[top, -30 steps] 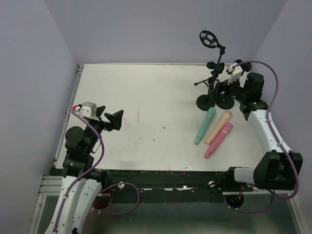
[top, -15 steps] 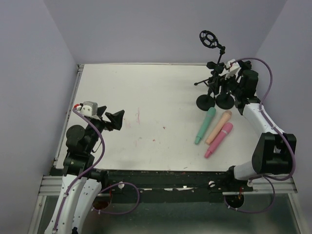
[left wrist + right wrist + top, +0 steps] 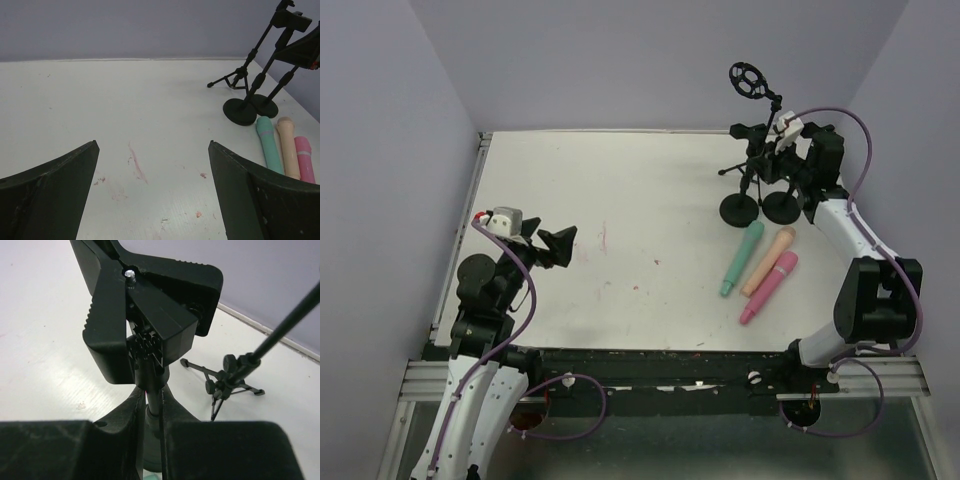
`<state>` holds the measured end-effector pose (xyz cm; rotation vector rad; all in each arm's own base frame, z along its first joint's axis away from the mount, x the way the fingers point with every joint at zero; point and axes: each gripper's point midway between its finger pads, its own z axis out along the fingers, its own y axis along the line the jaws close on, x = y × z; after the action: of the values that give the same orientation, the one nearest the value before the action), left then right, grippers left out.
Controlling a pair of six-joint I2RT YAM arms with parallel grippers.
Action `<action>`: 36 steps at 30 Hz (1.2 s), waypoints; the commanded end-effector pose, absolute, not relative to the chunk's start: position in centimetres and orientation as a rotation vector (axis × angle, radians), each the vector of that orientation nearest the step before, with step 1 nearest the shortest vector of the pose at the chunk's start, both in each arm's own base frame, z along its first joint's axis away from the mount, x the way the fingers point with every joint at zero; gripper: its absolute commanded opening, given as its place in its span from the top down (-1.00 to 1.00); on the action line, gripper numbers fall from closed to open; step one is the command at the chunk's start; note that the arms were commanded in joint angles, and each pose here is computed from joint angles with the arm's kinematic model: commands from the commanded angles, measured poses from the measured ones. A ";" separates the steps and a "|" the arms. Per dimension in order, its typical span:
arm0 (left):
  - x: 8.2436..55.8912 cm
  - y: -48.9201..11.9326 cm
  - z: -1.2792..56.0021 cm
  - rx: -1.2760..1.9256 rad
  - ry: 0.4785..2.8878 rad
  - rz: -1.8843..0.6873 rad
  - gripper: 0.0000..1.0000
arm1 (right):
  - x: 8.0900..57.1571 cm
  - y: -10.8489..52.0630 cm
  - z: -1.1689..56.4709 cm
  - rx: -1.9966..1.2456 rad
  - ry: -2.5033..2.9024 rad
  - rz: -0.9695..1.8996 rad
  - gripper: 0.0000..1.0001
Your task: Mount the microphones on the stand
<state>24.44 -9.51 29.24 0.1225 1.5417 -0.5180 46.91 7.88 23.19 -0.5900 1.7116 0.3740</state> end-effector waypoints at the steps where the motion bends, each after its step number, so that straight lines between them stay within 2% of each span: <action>1: 24.2 -10.1 29.6 0.143 1.540 -0.547 -0.97 | 46.7 11.6 26.5 -0.719 1.600 0.445 0.67; 10: 24.3 -10.2 29.4 0.153 1.551 -0.552 -0.98 | 44.7 15.6 27.9 -0.788 1.560 0.638 0.69; 20: 24.0 -11.7 29.5 0.222 1.543 -0.624 -0.97 | 35.4 27.8 25.5 -1.121 1.497 0.943 0.70; 27: 23.2 -13.4 29.7 0.316 1.512 -0.717 -0.97 | 31.9 28.8 23.1 -1.248 1.480 1.032 0.63; 29: 22.7 -14.2 29.4 0.355 1.513 -0.762 -0.97 | 30.6 28.5 22.2 -1.295 1.467 1.052 0.49; 34: 22.1 -15.2 29.9 0.417 1.471 -0.818 -0.97 | 27.8 27.6 21.6 -1.358 1.443 1.075 -0.42; 36: 22.0 -15.4 29.9 0.430 1.469 -0.832 -0.98 | 27.4 26.9 21.1 -1.361 1.464 1.040 -0.64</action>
<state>23.02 -14.01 29.41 0.3436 1.5141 -0.7496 29.49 28.17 21.63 -1.3060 1.4782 1.0479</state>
